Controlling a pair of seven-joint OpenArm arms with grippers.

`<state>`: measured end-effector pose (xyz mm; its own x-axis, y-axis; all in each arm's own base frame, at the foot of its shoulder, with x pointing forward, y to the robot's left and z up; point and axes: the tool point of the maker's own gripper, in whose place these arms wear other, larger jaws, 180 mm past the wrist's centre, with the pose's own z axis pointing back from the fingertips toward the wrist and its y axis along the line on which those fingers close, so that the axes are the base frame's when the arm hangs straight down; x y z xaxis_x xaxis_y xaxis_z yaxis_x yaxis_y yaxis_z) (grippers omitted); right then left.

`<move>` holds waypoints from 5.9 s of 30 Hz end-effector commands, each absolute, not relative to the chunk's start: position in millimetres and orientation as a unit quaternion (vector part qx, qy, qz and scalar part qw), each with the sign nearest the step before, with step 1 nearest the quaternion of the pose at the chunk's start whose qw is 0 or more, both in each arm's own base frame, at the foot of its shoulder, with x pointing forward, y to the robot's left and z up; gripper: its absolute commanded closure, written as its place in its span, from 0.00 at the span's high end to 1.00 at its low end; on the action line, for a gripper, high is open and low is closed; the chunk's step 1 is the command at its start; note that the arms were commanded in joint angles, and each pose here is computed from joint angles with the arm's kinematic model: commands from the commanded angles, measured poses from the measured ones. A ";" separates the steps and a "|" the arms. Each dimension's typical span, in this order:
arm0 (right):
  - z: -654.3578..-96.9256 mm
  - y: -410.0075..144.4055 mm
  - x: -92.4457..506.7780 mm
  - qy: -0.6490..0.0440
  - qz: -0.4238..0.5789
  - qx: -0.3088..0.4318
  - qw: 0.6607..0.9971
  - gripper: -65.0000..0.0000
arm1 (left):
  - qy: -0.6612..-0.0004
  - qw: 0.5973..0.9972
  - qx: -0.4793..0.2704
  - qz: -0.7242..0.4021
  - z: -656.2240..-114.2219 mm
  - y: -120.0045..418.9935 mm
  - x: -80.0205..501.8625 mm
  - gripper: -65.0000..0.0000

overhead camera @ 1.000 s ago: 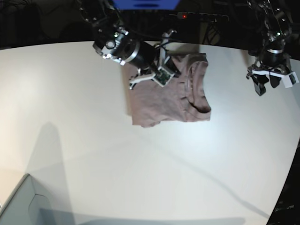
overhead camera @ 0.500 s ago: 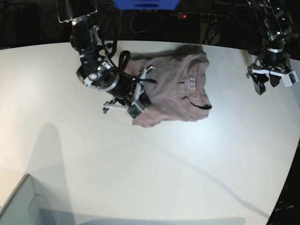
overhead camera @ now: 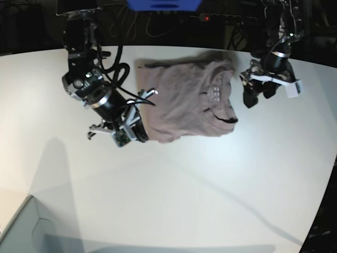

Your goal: Layout the t-shirt on the table in an organized manner, then fold the t-shirt properly

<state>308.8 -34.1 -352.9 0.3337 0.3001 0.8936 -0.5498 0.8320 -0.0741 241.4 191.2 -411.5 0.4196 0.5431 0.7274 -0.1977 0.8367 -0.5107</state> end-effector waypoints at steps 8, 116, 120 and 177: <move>-346.4 -63.8 303.6 -0.526 0.233 0.098 0.812 0.00 | -0.482 0.830 -0.231 0.163 -411.2 140.6 261.4 0.70; -368.9 -261.5 242.6 -0.485 -0.007 -0.083 0.871 0.00 | -0.295 0.727 -0.133 -0.605 -439.6 -149.6 348.0 0.01; -368.9 -262.0 242.4 -0.484 -0.007 -0.084 0.871 0.00 | -0.296 0.729 -0.128 -0.604 -438.1 -147.5 351.8 0.19; -418.9 -215.3 199.5 -0.436 -0.011 0.025 0.899 0.00 | -0.212 0.948 0.054 0.231 -498.1 341.4 96.8 0.56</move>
